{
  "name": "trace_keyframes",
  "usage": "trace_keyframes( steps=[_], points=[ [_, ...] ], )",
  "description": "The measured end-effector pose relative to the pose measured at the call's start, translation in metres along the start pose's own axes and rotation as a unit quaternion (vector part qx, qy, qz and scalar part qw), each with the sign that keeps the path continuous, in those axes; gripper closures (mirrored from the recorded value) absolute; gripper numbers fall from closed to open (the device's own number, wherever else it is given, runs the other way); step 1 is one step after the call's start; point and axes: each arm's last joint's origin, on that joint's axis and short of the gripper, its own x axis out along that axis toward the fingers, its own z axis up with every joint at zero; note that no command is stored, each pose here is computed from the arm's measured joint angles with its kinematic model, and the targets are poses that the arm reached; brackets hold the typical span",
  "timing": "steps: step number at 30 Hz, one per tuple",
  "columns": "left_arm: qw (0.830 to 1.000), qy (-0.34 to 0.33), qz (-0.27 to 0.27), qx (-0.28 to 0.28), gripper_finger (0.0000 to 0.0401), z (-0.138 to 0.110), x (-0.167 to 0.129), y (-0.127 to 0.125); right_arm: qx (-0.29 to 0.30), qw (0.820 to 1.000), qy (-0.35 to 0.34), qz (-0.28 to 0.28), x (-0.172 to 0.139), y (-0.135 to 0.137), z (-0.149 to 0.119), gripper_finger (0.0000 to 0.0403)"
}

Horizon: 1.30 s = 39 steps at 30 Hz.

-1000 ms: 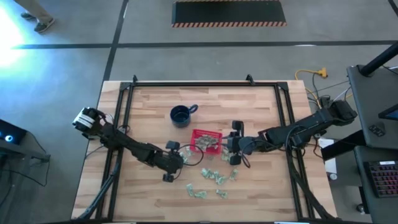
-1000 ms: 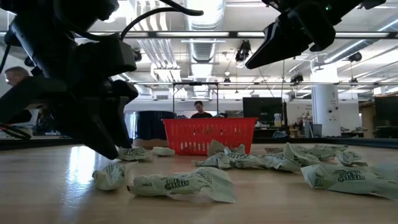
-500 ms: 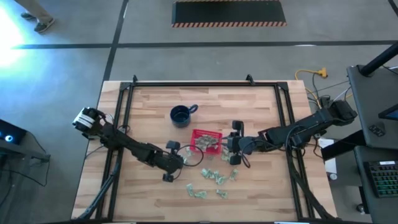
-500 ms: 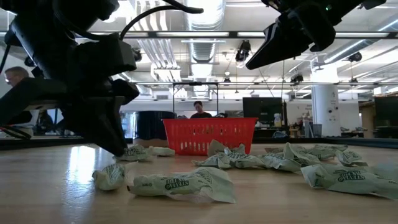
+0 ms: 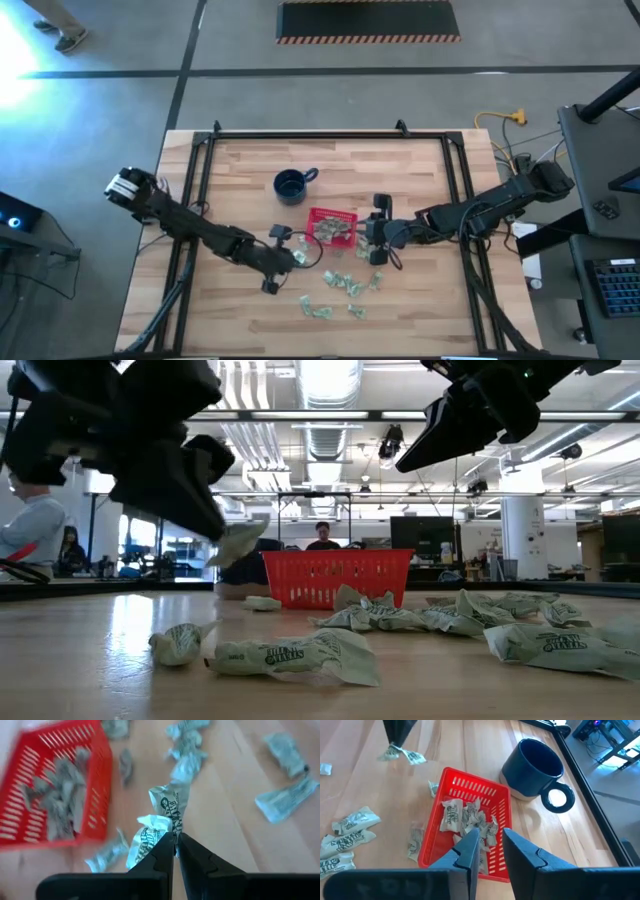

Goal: Pick and place Stevia / Truvia into bins
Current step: Put the white stevia packet into the red basket

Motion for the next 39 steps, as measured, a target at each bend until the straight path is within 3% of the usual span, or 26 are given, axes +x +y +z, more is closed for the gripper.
trace_keyframes(
  steps=[2, 6, 12, 19, 24, 39],
  points=[
    [1.0, -0.011, -0.015, 0.005, 0.0393, 0.002, -0.001, 0.0, 0.001, 1.0, 0.002, 0.0, 0.0, 0.0, -0.001, 0.0332],
    [0.995, 0.01, -0.1, -0.014, 0.0393, -0.003, -0.001, -0.004, 0.002, 1.0, 0.007, 0.0, 0.0, 0.0, -0.002, 0.0335],
    [0.993, 0.069, -0.068, -0.061, 0.0393, -0.014, -0.001, -0.001, 0.007, 1.0, 0.007, 0.001, 0.0, 0.0, -0.002, 0.0335],
    [0.983, 0.113, -0.098, -0.109, 0.0393, -0.024, -0.001, -0.003, 0.009, 1.0, 0.008, 0.001, 0.0, 0.0, -0.002, 0.0335],
    [0.985, 0.134, -0.016, -0.109, 0.0392, -0.034, 0.003, 0.002, 0.01, 1.0, 0.009, 0.001, 0.0, 0.0, -0.002, 0.0335],
    [0.984, 0.145, -0.02, -0.105, 0.0392, -0.037, 0.009, 0.001, 0.012, 1.0, 0.01, 0.001, 0.0, 0.0, -0.002, 0.0335]
  ],
)
